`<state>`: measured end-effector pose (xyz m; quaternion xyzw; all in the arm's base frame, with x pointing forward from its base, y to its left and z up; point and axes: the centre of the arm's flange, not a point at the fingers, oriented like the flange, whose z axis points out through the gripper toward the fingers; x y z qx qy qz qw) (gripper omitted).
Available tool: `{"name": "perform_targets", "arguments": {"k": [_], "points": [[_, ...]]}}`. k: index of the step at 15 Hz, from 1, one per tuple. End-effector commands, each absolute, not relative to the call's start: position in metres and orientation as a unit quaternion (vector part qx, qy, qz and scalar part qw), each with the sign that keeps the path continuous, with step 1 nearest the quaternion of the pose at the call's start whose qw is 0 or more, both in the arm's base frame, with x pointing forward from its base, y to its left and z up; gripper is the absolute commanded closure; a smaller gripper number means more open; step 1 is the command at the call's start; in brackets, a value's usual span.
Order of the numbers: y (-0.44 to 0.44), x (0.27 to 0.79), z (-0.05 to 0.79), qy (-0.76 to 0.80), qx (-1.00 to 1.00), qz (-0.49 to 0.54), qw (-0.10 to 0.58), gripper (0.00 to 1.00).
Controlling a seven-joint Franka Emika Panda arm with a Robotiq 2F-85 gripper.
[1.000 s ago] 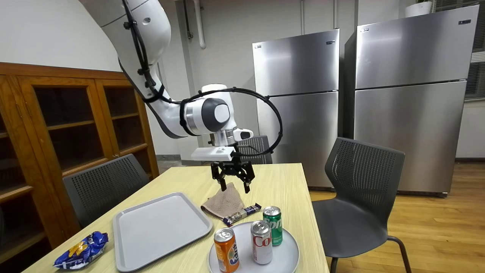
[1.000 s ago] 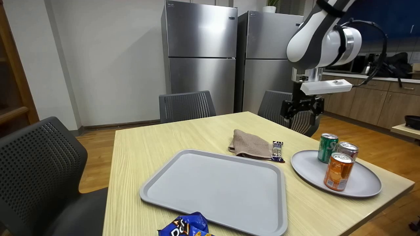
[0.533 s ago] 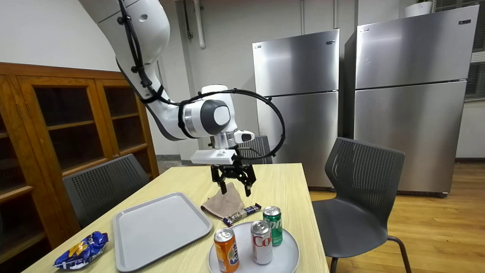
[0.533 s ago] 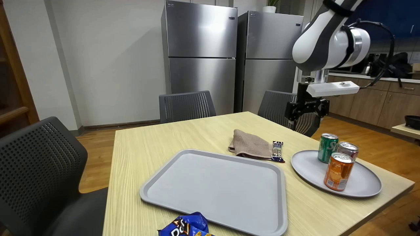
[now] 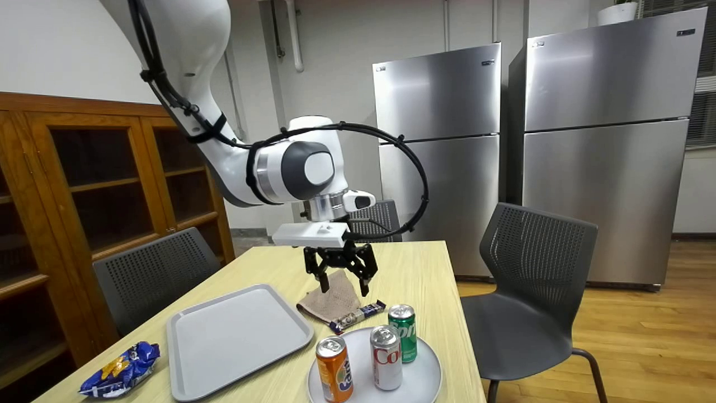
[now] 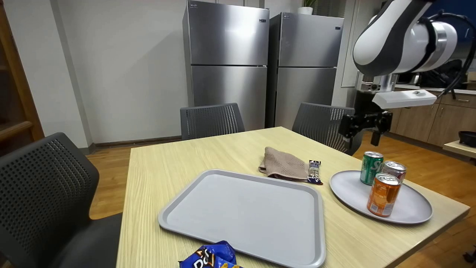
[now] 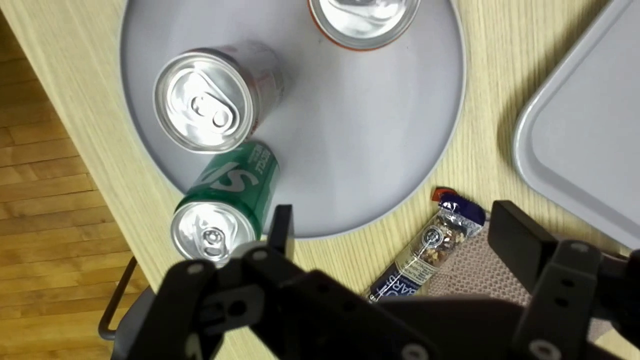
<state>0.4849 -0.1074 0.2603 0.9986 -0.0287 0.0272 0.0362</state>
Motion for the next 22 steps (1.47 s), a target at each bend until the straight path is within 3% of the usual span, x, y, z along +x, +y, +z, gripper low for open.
{"name": "perform_targets", "arguments": {"k": [1,22], "points": [[-0.103,0.446,0.267,-0.005,0.999,0.035,0.03,0.0],[-0.104,0.401,0.208,0.021,0.997,0.008,0.069,0.0]]}}
